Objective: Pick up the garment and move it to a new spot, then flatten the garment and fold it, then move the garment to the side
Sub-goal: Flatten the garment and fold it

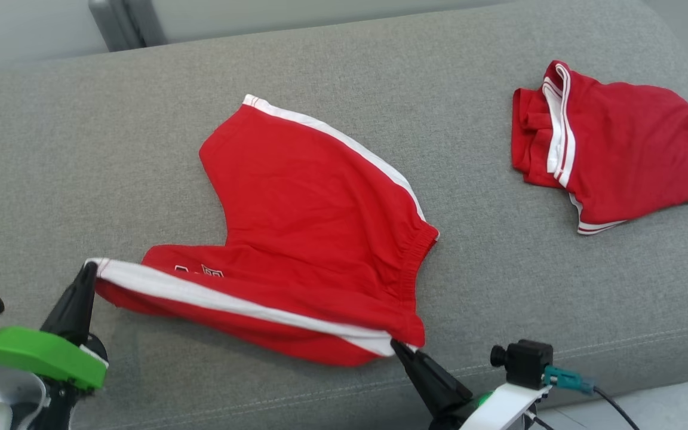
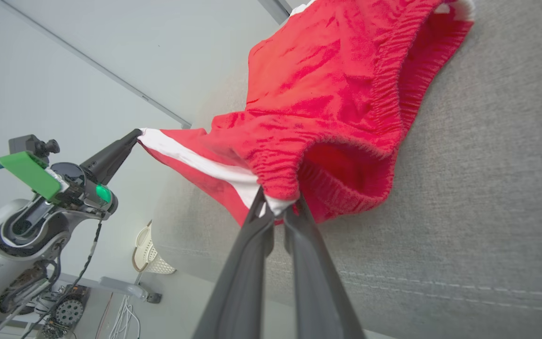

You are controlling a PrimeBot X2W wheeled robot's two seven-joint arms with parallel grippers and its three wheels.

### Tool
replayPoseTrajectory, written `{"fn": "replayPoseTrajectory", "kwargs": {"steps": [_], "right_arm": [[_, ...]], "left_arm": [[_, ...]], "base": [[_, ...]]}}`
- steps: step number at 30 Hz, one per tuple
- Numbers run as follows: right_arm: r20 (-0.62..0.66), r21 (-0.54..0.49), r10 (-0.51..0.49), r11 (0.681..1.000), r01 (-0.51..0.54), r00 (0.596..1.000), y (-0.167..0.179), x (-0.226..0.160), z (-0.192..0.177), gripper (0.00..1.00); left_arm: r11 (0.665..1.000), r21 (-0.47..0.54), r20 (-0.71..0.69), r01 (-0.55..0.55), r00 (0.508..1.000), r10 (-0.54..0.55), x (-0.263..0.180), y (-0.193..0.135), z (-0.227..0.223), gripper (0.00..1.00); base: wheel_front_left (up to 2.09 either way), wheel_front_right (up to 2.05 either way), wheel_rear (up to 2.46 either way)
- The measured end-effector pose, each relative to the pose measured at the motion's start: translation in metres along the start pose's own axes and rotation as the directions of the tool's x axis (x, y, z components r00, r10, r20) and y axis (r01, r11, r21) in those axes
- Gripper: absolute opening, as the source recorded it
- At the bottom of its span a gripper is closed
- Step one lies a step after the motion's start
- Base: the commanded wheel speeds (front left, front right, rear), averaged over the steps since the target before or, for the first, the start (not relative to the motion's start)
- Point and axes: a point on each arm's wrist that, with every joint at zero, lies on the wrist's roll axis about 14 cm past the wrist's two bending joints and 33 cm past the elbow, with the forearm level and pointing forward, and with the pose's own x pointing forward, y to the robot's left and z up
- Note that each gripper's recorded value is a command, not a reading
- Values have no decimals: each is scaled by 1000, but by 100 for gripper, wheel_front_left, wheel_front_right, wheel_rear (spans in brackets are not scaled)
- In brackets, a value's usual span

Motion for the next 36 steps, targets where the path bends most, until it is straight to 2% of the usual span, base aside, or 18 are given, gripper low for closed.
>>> {"fn": "replayPoseTrajectory", "kwargs": {"steps": [3,7,11,12,17,26,36], "right_arm": [[69,104,3,995,-10,998,4,7,22,0],[104,182,28,982,-47,994,9,20,45,0],[115,234,48,969,-74,992,10,32,60,0],[121,270,48,960,-79,992,7,38,69,0],[147,322,28,944,-74,989,-9,50,90,0],[134,423,-46,906,-15,990,-49,73,115,0],[91,474,-148,876,88,985,-90,77,115,0]], "left_arm": [[996,30,6,89,996,-89,17,-24,19,0],[974,110,-19,198,980,-197,39,-54,42,0],[954,172,-33,245,970,-243,59,-72,59,0],[940,204,-42,274,962,-271,73,-84,70,0],[924,216,-86,314,949,-303,99,-101,75,0],[933,192,-221,305,940,-261,160,-99,59,0],[933,196,-381,301,900,-210,212,-88,4,0]], "base": [[0,0,0],[0,0,0],[0,0,0],[0,0,0],[0,0,0],[0,0,0],[0,0,0]]}}
